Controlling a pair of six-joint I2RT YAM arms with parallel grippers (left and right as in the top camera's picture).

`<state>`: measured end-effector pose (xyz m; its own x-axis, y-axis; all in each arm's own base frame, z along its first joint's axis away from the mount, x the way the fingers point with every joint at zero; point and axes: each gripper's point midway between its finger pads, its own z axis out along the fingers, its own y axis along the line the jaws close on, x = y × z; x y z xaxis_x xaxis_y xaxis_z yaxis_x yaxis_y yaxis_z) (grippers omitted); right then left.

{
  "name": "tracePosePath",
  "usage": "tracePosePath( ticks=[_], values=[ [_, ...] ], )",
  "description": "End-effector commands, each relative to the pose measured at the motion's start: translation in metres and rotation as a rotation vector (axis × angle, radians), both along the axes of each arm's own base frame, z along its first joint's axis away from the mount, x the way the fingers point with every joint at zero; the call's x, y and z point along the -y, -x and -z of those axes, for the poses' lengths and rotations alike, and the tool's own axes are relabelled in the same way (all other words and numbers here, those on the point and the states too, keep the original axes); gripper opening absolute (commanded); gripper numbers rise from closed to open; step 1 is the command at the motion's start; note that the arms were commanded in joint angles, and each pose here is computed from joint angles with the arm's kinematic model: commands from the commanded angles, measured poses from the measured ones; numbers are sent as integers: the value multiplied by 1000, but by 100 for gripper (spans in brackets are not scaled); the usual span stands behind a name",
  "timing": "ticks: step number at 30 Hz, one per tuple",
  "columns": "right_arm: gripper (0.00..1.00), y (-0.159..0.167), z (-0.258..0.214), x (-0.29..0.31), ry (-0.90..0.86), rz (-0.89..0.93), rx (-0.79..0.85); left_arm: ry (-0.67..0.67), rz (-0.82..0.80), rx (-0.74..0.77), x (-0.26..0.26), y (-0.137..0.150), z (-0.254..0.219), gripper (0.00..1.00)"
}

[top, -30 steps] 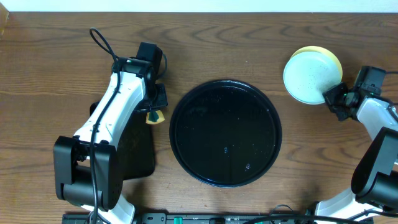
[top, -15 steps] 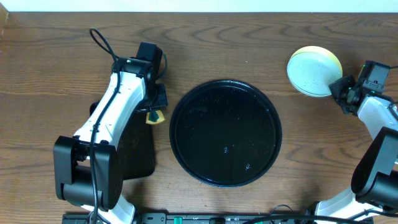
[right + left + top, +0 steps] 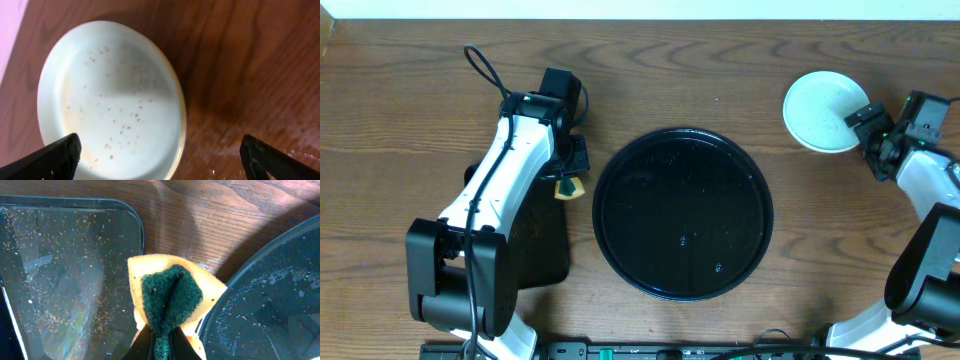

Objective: Clean dirty plates on tray and stack at the side
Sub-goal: 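Release the stacked plates and raise the right gripper, then lower the sponge onto the small black tray with the left gripper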

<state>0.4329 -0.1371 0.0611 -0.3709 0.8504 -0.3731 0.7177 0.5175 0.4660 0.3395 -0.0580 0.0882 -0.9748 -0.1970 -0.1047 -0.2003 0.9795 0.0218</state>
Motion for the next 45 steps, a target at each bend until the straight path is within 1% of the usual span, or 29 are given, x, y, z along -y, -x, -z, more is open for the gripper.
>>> tracePosePath(
  ticks=[1, 3, 7, 9, 12, 15, 20, 24, 29, 32, 33, 34, 35, 36, 37, 40, 43, 45],
  values=[
    [99, -24, -38, -5, 41, -97, 34, -26, 18, 4, -5, 0, -2, 7],
    [99, -28, -59, -4, 61, -130, 24, -83, 6, 13, -16, 1, -5, 7],
    [99, -31, -98, -7, 99, -193, 7, -237, -86, 38, -48, 8, -22, 7],
    [99, -29, -114, -11, 109, -215, -4, -266, -127, 45, -61, 14, -32, 7],
    [99, -27, -135, -20, 120, -246, -2, -237, -174, 30, -68, 27, -42, 7],
    [99, -23, -158, -33, 129, -272, 17, -208, -217, -28, -72, 46, -44, 7],
    [99, -9, -198, -64, 163, -356, 77, -150, -264, -109, -70, 66, -24, 7],
    [99, 19, -224, -99, 179, -469, 98, -120, -289, -101, -72, 65, -2, 8],
    [99, 58, -249, -126, 211, -561, 105, -104, -382, -78, -96, 62, 10, 8],
    [99, 79, -263, -137, 230, -596, 122, -45, -426, -72, -107, 60, 12, 8],
    [99, 84, -266, -140, 234, -607, 127, -24, -434, -71, -109, 59, 12, 9],
    [99, 90, -270, -143, 236, -614, 136, 4, -434, -68, -110, 58, 13, 24],
    [99, 94, -274, -146, 239, -620, 144, 31, -423, -67, -108, 57, 13, 49],
    [99, 97, -276, -147, 241, -622, 151, 50, -413, -69, -107, 57, 13, 68],
    [99, 100, -279, -147, 244, -622, 158, 68, -391, -71, -104, 57, 13, 76],
    [99, 106, -284, -148, 247, -622, 171, 91, -331, -73, -98, 56, 13, 78],
    [99, 111, -286, -153, 231, -643, 180, 114, -313, -69, -90, 53, 12, 79],
    [99, 113, -290, -159, 238, -686, 199, 136, -267, -48, -83, 48, 9, 79]
  ],
)
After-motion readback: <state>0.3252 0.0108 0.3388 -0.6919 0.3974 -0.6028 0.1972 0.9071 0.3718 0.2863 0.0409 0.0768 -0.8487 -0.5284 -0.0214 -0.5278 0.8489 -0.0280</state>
